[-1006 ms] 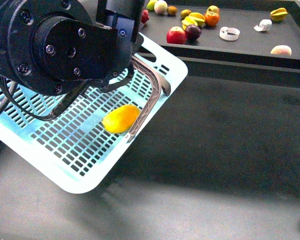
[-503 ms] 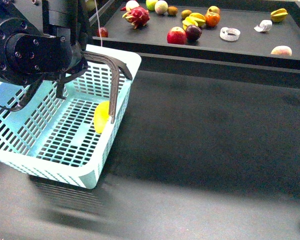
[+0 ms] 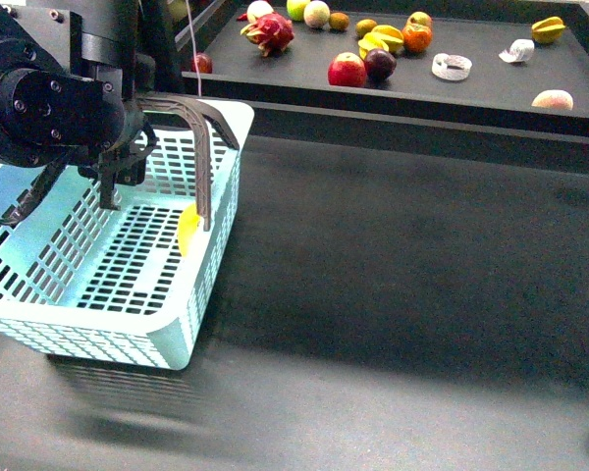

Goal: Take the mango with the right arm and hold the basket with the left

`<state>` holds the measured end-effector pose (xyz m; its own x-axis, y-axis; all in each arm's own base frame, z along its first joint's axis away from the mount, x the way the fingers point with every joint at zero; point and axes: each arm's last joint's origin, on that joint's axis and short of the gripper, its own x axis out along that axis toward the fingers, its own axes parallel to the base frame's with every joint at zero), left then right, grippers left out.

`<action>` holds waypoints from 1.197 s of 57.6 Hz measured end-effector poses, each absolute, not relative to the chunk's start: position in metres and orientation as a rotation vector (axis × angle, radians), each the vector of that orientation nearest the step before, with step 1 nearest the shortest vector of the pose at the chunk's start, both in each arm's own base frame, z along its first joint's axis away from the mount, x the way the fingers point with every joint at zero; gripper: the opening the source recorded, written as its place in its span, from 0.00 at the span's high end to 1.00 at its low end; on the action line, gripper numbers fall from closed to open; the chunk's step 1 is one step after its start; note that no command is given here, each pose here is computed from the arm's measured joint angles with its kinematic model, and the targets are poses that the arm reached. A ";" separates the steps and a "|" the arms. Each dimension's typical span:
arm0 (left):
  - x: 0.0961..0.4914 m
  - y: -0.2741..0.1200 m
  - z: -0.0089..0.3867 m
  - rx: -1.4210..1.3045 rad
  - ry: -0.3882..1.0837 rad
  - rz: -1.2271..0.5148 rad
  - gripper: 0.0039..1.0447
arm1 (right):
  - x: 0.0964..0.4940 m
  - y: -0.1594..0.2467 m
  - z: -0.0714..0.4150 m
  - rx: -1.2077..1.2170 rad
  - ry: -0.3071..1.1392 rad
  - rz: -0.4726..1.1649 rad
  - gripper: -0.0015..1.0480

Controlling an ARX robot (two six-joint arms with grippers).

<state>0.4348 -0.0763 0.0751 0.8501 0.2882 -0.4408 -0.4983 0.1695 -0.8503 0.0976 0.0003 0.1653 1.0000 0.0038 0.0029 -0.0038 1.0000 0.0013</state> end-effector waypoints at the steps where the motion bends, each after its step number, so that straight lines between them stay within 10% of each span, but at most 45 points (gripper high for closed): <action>1: 0.434 -0.076 0.075 -1.284 0.195 0.564 0.38 | 0.098 0.000 0.165 0.001 -0.003 0.004 0.08; 13: 0.418 -0.077 0.087 -1.257 0.184 0.569 0.06 | 0.098 0.000 0.165 0.001 -0.003 0.004 0.08; 51: 0.219 -0.076 0.174 -1.067 0.022 0.696 0.08 | 0.098 0.000 0.165 0.001 -0.003 0.004 0.08; 65: 0.209 -0.076 0.176 -1.020 0.058 0.721 0.08 | 0.098 0.000 0.165 0.001 -0.003 0.004 0.08; 69: 0.203 -0.065 0.155 -0.870 0.198 0.258 0.27 | 0.098 0.000 0.165 0.001 -0.003 0.004 0.08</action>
<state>0.2029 -0.0649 0.1548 0.9507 0.1426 -0.2754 -0.3029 0.6171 -0.7262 0.0976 0.0003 0.1653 1.0000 0.0038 0.0032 -0.0038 1.0000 0.0009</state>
